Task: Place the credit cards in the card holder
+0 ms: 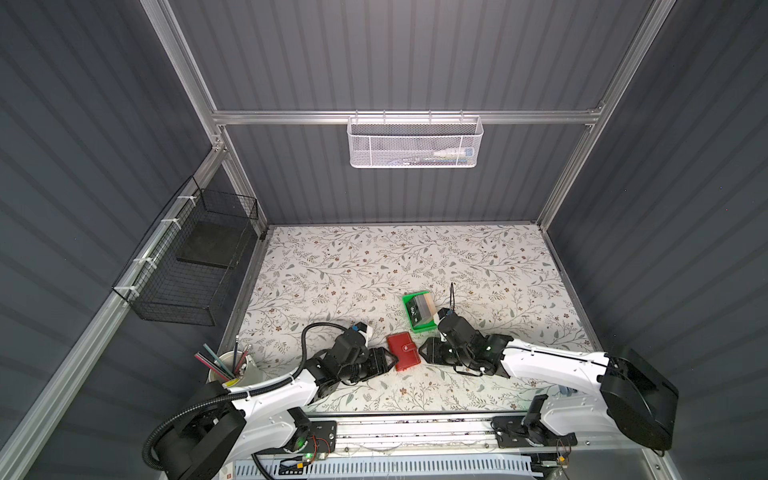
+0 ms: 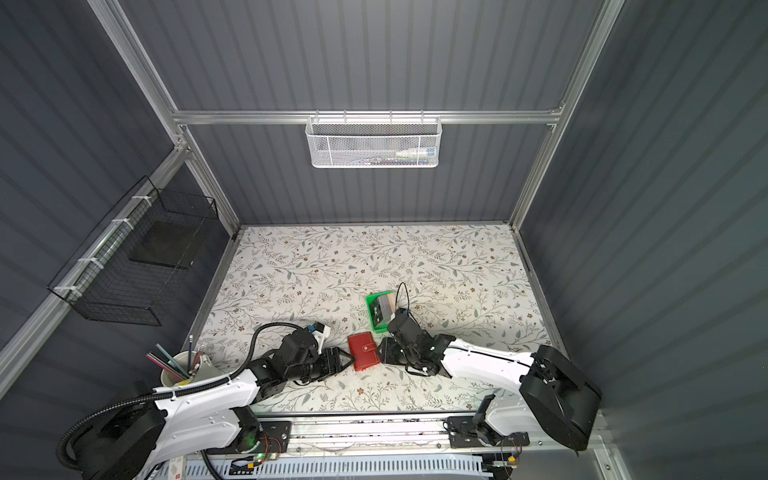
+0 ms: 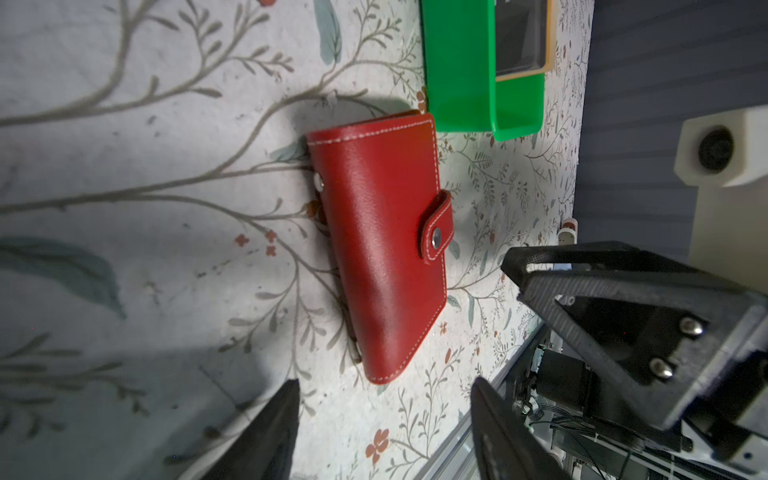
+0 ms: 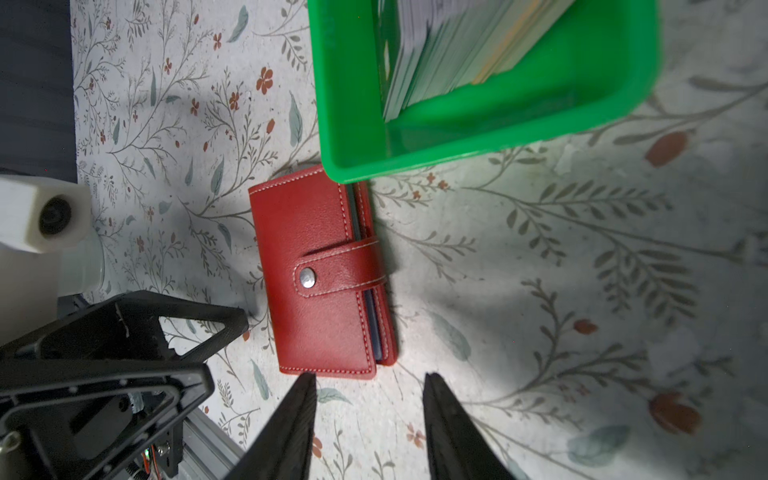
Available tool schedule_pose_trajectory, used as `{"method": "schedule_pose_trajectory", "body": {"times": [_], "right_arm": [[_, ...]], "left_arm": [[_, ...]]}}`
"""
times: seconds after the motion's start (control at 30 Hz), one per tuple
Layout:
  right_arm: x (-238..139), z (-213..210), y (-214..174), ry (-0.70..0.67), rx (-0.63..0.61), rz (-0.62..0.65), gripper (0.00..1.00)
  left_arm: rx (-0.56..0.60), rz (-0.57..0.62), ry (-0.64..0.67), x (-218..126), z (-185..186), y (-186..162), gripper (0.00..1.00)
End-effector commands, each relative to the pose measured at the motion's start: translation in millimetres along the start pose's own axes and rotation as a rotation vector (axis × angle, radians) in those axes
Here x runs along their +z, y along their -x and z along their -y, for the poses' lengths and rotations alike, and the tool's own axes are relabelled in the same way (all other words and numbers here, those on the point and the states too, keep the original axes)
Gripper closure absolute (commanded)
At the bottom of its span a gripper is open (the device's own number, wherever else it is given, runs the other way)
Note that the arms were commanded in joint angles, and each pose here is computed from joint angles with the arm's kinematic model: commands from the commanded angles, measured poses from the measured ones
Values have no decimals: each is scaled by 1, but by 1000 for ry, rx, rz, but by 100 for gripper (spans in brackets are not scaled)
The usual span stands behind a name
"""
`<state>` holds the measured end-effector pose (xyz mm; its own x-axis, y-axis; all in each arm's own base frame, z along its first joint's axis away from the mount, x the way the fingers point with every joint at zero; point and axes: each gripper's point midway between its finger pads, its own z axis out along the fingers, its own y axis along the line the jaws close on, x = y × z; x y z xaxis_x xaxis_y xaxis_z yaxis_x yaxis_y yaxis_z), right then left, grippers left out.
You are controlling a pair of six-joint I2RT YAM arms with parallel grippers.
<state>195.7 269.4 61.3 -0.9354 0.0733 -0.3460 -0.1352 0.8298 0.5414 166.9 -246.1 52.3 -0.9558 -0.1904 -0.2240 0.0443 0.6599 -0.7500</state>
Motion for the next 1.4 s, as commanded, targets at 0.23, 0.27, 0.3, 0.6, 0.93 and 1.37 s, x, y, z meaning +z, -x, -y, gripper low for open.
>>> {"method": "schedule_pose_trajectory", "body": {"times": [0.23,0.27,0.3,0.6,0.93,1.37], "right_arm": [[4,-9,-4,67,-56,-55,55],[5,-9,-4,70,-58,-55,55],[6,-9,-3,73,-59,-53,55],[13,-8,0,75,-53,-36,57],[20,-8,10,37,-31,-26,61],[36,-1,25,34,11,-22,60]], "left_arm": [[-49,45,10,0,-4,8,36],[-52,53,17,1,-6,9,36],[-52,56,22,1,-6,10,36],[-46,-16,-4,14,1,3,38],[-21,-36,-49,21,10,4,39],[-20,8,-20,22,5,11,42]]}}
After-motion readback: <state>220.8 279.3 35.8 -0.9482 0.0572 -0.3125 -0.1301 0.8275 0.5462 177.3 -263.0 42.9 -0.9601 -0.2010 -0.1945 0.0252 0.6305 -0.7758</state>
